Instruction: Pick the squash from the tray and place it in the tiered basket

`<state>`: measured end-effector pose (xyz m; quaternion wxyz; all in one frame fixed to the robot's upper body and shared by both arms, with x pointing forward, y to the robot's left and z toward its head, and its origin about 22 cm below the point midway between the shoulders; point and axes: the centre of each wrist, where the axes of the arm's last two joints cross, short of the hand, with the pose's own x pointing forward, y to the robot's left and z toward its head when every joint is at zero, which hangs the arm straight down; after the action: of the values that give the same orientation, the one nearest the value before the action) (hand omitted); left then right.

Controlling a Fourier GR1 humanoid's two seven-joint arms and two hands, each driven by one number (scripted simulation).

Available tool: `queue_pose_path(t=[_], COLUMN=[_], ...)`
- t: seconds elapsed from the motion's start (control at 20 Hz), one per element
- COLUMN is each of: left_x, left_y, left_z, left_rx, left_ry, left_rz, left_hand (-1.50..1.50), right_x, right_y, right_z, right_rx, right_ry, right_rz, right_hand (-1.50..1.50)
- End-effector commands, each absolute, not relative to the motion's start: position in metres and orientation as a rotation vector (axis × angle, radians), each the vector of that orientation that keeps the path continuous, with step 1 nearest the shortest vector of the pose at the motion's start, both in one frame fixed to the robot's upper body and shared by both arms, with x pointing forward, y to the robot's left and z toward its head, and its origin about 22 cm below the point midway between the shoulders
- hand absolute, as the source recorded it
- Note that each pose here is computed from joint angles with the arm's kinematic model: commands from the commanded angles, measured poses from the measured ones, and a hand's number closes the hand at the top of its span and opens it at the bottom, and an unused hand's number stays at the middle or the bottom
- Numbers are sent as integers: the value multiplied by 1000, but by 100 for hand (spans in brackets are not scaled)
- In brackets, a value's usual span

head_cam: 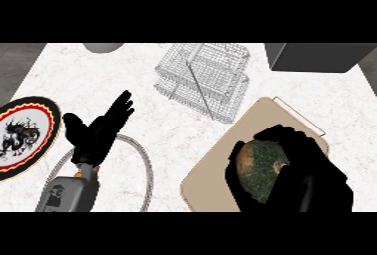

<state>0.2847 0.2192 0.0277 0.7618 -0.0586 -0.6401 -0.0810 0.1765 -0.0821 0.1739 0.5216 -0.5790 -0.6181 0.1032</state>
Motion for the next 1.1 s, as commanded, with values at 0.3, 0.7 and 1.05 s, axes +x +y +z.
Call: queue_pose_path(t=[0.3,0.7,1.05], left_x=[290,294,292], left_y=[205,215,196], left_z=[32,38,34], left_rx=[-177,-159,-168], left_ry=[-1394,-1414,-1417], left_rz=[-203,-200,-219], left_hand=[0,0,0], right_x=[253,333,393], right_y=[-79,-70,-64], right_z=[234,271,262], right_rx=[-1376,-1312,-1266], right_ry=[-1224,-1188,-1222], right_rz=[73,53,36], right_hand=[150,150,150])
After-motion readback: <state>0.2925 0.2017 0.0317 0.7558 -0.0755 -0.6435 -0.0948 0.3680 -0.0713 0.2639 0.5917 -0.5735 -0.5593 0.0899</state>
